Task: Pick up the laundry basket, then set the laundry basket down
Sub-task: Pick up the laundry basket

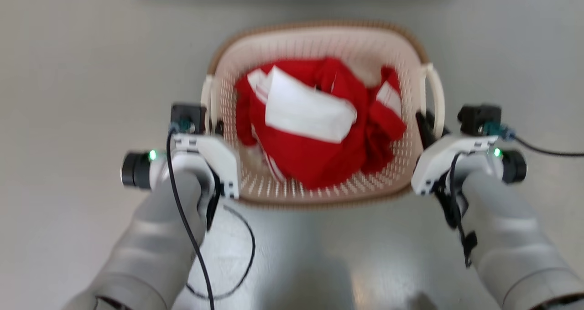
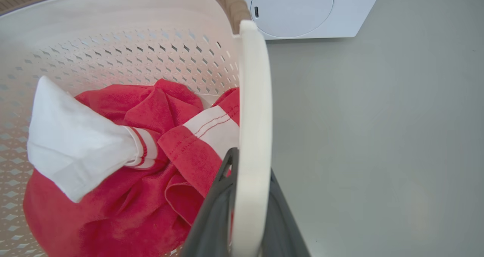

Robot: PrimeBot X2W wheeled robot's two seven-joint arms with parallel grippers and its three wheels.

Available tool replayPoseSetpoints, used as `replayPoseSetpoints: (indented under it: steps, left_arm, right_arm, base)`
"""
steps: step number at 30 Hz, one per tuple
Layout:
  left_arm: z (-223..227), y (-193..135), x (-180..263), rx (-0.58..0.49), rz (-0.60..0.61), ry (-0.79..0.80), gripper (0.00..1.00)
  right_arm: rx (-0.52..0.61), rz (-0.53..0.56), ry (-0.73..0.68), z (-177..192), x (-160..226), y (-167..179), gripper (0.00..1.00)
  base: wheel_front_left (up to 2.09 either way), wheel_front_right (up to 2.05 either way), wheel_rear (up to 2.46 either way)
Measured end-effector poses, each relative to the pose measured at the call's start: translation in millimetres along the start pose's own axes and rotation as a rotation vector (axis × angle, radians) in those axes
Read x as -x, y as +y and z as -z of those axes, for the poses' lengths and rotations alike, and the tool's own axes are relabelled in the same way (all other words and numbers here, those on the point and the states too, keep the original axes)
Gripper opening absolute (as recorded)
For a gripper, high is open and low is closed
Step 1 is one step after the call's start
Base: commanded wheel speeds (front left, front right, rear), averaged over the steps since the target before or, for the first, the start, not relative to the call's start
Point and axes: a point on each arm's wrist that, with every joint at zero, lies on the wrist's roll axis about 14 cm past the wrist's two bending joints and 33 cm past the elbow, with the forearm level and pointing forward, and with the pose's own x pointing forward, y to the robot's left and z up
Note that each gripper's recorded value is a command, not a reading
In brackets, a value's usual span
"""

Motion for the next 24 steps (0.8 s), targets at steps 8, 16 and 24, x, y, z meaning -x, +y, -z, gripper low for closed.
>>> replayPoseSetpoints:
  steps: [8,16,24]
  left_arm:
    - [5,-7,41,0.025,-0.01,0.013,0.0]
    - [4,-21,89,0.005,0.006,0.012,0.0]
    - [24,-28,131,-0.006,0.002,0.024,0.0]
  right_arm:
    - [-0.021,-0.005,0.017,1,45,8,0.0]
    - [-0.03,-0.008,-0.006,-5,97,15,0.0]
    - [-0.049,-0.021,0.007,15,140,25,0.0]
  base:
    - [0.0,0.0,0.0]
    - [0.0,0.0,0.0]
    - [0.0,0.0,0.0]
